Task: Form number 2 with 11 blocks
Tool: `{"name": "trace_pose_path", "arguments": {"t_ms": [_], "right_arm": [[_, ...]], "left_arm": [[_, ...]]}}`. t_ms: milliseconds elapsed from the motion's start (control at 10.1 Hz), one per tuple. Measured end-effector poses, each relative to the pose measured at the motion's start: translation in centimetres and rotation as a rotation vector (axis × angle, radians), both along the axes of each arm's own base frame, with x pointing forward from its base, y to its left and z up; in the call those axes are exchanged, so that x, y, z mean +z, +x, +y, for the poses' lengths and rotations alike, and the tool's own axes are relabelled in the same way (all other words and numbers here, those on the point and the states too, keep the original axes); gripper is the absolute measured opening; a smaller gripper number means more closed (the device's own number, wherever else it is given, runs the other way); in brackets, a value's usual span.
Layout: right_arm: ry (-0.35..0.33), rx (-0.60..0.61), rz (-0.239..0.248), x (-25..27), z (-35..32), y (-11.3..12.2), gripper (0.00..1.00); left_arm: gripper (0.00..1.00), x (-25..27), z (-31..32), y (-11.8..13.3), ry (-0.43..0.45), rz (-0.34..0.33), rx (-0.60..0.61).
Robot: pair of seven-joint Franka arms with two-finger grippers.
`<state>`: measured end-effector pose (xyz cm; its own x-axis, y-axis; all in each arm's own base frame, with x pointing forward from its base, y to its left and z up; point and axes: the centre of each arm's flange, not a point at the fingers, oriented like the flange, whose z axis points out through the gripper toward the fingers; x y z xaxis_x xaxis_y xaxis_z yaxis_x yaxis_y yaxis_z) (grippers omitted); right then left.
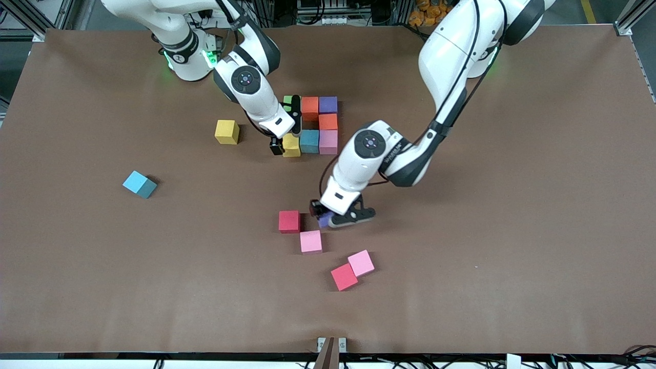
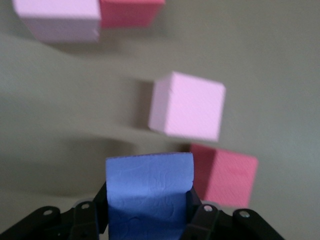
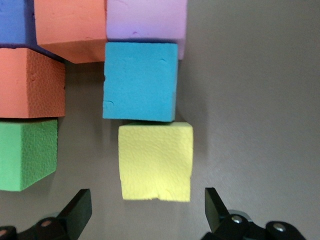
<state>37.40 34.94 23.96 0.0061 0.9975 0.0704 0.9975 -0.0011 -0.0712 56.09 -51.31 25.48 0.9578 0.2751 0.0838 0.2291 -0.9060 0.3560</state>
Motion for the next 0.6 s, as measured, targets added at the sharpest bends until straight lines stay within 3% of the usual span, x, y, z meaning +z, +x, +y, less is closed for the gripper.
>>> {"name": "trace_pose_path", "arguments": {"t_ms": [199, 397, 596], "right_arm": [[-0.036, -0.08, 0.029, 2.6, -0.7, 2.0, 1.0], [-0.075, -0.175, 0.063, 5.8, -3.5, 6.5, 1.0], [-0.085, -0.307, 0.064, 7.1, -9.4, 11.2, 1.0]], "left_arm": [[0.59, 0.8, -2.4, -2.2, -0.027, 0.008, -0.072], [0.59, 1.0, -3.3, -3.2, -0.025, -0.005, -0.147], [0.59, 1.0, -3.2, -3.1, -0.02, -0.012, -0.164]]}}
